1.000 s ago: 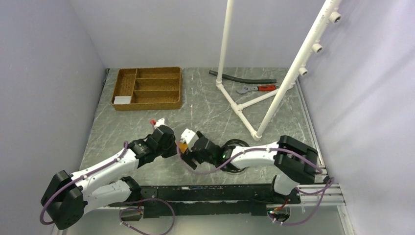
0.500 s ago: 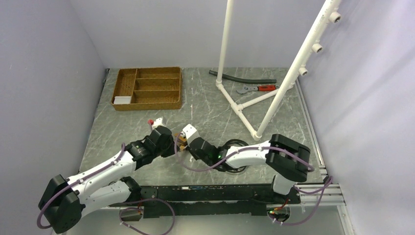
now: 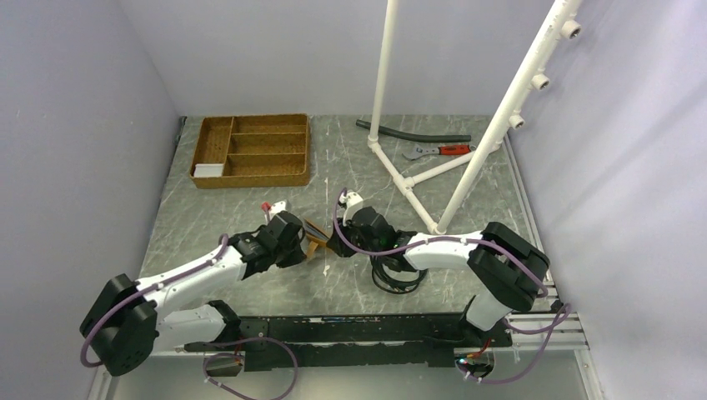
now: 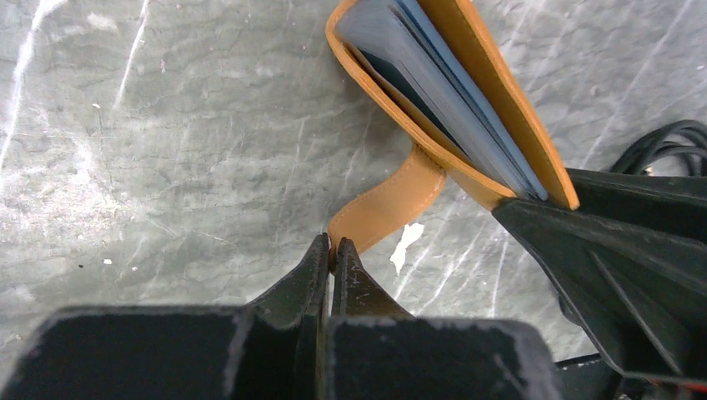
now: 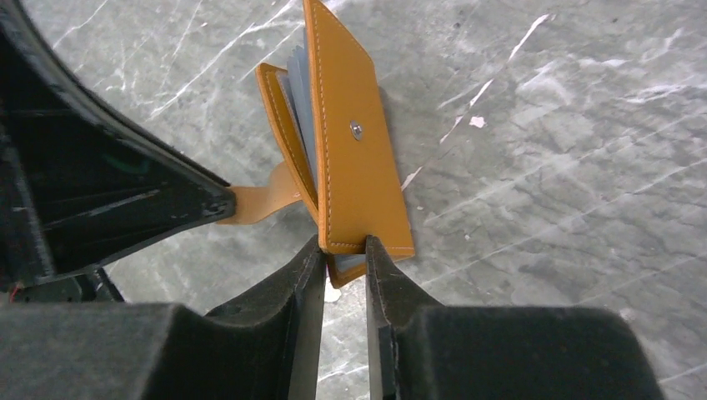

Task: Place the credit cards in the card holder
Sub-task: Open the card holder at the center of the board.

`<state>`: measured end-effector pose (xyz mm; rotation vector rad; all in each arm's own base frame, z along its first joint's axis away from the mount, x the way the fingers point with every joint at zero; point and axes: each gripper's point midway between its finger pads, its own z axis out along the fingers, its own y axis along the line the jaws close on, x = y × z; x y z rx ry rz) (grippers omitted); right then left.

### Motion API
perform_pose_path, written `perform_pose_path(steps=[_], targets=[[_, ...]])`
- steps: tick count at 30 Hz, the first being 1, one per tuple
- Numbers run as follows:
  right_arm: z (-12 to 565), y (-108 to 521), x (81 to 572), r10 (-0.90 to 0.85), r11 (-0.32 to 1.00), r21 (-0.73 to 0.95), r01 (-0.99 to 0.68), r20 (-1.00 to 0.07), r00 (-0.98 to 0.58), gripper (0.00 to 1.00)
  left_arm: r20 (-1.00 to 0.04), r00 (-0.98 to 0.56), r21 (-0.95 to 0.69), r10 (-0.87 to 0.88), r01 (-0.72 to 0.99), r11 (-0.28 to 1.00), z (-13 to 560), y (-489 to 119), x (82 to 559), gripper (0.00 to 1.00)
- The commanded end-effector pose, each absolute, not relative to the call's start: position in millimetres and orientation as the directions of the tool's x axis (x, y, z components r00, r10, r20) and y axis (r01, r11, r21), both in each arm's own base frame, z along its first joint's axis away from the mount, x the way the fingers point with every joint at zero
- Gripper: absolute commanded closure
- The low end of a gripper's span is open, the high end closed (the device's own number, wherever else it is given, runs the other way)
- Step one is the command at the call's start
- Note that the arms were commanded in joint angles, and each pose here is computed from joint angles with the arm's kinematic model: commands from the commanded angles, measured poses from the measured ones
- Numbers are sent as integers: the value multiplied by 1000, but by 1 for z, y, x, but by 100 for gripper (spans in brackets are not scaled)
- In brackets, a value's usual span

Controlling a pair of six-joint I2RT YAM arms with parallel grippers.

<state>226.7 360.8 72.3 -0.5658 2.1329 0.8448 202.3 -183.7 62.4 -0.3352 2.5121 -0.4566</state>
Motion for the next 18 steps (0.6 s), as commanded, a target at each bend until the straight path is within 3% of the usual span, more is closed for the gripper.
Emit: perform_pose_path(steps=[1,9,15,18], targets=[[72,370,220,-129,651,433,-624,-747,-653,73,-454,-851,-370,-265,-91,925,59,-192,198,100],[75,376,240,-129,649,433,-626,-748,-651,51,-434,-868,-353,-243,-85,932,52,-190,192,100],[73,386,242,-133,623,466,-628,-729,-672,40,-425,-871,-355,-246,-89,931,48,-188,188,100],[71,387,246,-120,639,469,-609,-722,-681,39,-422,-873,-348,-246,-95,933,48,-187,188,100]])
